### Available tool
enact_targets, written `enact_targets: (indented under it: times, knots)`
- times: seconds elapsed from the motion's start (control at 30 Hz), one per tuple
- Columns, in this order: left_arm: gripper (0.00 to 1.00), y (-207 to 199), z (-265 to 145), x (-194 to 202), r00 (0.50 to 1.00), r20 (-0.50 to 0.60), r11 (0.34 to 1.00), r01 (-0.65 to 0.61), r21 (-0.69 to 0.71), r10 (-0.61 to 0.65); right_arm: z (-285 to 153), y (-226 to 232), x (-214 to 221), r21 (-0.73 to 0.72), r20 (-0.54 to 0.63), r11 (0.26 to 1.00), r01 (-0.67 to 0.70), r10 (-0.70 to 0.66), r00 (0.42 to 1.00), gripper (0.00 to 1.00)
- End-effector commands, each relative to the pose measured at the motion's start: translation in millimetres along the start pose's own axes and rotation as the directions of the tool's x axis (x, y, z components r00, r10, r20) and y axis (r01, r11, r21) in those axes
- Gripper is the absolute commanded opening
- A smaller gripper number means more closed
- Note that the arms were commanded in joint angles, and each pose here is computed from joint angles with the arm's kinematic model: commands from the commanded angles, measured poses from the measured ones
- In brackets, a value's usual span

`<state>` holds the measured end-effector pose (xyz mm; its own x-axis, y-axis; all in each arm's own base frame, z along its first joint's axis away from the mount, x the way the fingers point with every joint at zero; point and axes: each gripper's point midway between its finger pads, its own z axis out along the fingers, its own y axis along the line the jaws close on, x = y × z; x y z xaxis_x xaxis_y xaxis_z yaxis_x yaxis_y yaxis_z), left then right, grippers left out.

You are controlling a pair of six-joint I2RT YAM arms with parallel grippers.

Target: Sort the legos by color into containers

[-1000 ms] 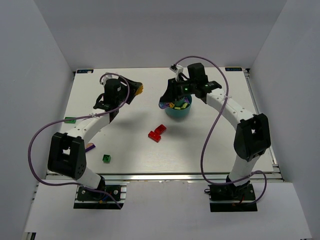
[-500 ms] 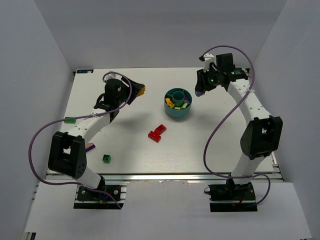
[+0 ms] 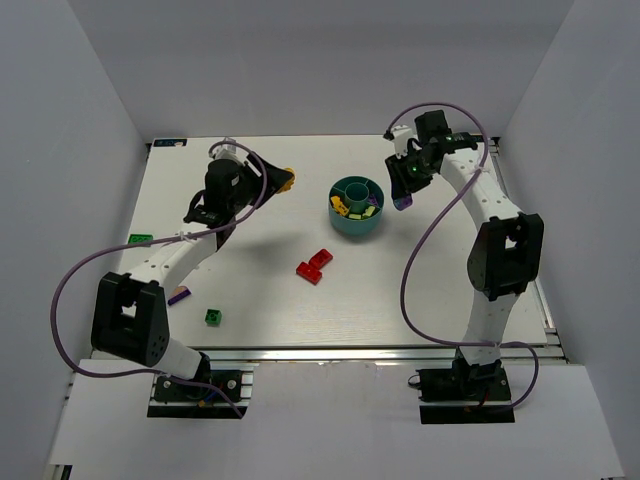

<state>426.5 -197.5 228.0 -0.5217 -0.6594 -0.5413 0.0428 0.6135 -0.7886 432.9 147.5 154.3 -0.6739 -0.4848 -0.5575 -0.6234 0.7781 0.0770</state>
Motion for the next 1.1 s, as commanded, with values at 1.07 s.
enact_targets:
  times: [1.07]
  knots:
    - [0.00, -30.1, -18.5, 6.8, 0.998, 0.003, 0.990, -0.056, 0.133, 0.056, -10.5, -2.4, -15.0, 0.012, 0.034, 1.000, 0.024, -0.024, 0.999, 0.00]
